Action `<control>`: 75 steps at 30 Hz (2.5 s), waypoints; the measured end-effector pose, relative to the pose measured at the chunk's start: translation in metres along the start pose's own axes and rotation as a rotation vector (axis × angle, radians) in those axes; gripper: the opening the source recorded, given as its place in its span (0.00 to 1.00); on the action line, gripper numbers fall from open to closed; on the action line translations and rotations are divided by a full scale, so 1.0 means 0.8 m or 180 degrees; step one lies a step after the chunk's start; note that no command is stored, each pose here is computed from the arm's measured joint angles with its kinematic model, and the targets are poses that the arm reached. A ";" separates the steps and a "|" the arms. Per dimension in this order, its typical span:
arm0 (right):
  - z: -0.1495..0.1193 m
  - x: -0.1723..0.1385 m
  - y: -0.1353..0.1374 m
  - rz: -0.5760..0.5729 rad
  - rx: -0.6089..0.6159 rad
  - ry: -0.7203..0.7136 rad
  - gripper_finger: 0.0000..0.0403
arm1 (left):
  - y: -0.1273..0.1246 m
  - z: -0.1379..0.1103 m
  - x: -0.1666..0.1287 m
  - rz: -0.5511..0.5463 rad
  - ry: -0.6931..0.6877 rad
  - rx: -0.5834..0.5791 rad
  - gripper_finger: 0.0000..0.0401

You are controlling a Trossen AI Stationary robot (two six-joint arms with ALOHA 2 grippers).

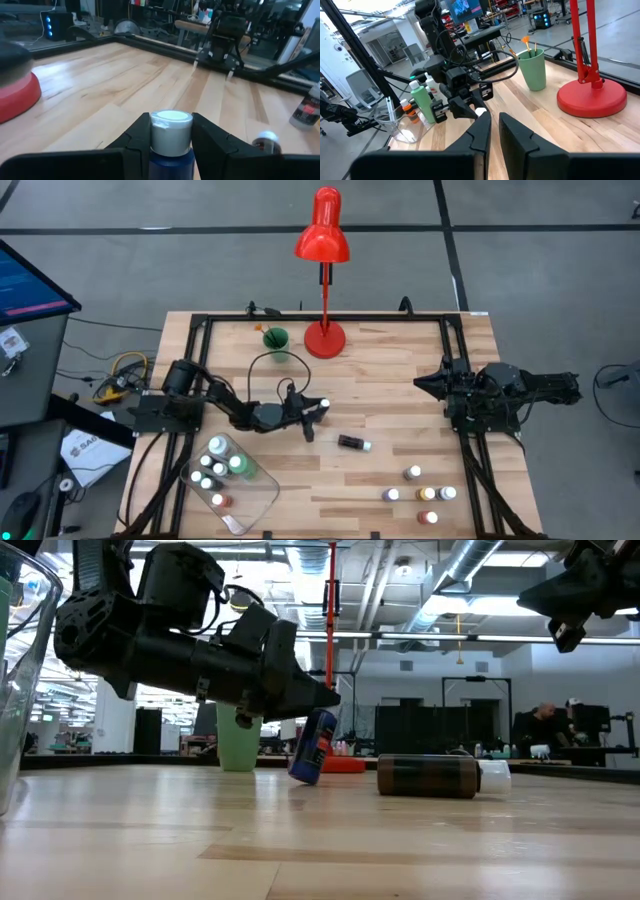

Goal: Pick & Place Paint Supplies
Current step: Adjust the blue coloring bottle to the center of the table

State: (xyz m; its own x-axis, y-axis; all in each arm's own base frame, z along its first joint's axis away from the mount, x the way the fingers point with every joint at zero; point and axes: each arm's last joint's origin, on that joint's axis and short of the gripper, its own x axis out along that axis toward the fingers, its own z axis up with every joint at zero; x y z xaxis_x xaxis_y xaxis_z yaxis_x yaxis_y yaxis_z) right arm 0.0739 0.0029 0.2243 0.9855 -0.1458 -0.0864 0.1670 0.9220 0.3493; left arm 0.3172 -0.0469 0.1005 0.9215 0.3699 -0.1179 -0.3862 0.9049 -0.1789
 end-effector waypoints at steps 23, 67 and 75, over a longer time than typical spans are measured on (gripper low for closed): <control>0.000 0.000 0.000 0.0000 -0.0001 0.0002 0.08 | -0.003 -0.002 -0.001 -0.0080 0.0030 -0.0023 0.42; 0.001 0.000 -0.002 -0.0112 -0.1278 -0.0020 0.08 | 0.045 0.299 -0.156 -0.0874 -0.0020 -0.1128 0.16; 0.010 0.000 0.002 -0.0051 -0.1283 -0.0269 0.08 | 0.060 0.316 -0.196 -0.1029 -0.0339 -0.1246 0.01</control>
State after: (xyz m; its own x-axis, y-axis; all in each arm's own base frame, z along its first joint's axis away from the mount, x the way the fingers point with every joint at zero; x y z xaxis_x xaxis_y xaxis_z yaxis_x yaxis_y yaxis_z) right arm 0.0744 0.0015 0.2323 0.9846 -0.1746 -0.0060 0.1741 0.9836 -0.0464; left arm 0.1647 -0.0083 0.3575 0.9874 0.1224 0.1003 -0.0485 0.8375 -0.5443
